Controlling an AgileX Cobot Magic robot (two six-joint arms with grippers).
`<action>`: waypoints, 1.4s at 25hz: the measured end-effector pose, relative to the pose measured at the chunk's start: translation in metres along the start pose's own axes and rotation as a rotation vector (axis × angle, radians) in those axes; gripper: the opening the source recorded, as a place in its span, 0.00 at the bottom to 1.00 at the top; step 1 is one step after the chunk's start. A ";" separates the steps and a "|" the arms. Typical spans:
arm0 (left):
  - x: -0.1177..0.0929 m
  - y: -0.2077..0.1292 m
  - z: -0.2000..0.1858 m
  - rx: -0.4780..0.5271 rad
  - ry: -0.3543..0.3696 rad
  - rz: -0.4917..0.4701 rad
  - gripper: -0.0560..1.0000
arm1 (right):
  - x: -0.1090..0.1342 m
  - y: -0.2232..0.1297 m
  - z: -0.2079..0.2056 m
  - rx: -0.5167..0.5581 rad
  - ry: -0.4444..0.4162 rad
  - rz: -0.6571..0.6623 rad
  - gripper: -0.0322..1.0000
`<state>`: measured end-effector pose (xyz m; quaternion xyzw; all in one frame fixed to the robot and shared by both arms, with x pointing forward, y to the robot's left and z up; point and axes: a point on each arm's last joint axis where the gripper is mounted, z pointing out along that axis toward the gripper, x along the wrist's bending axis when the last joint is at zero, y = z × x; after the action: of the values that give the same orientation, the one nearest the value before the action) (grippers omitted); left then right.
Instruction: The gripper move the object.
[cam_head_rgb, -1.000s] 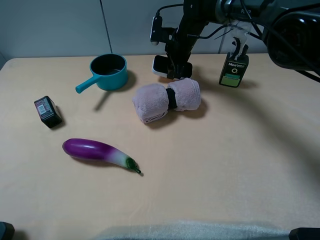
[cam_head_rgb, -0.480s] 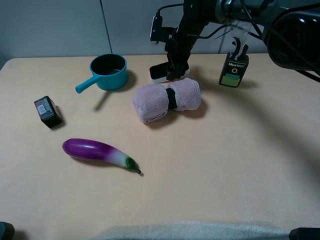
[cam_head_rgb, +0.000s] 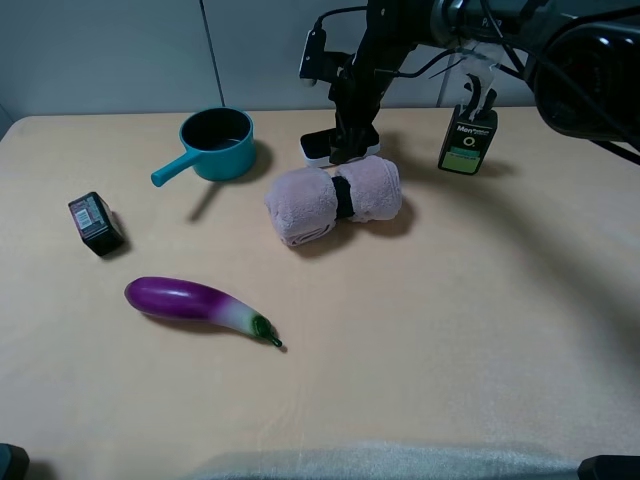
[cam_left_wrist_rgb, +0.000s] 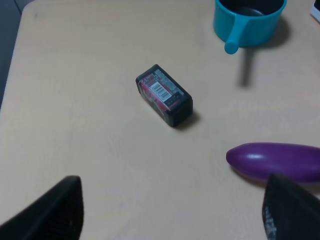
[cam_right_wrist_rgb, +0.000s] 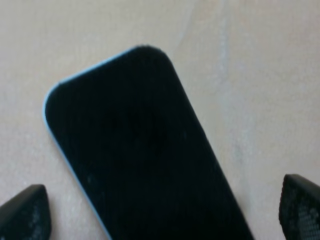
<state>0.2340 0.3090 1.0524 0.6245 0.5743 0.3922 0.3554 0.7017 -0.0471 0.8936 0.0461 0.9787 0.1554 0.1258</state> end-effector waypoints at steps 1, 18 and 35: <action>0.000 0.000 0.000 0.000 0.000 0.000 0.81 | 0.000 0.000 0.000 -0.002 -0.003 0.011 0.70; 0.000 0.000 0.000 0.000 0.000 0.000 0.81 | 0.001 0.006 -0.030 0.058 0.003 0.213 0.70; 0.000 0.000 0.000 0.000 0.000 0.000 0.81 | 0.002 0.008 -0.118 0.180 -0.067 0.707 0.70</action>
<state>0.2340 0.3090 1.0524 0.6245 0.5743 0.3922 0.3554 0.6692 -0.0738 1.0040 0.3973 0.9075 0.1009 0.0917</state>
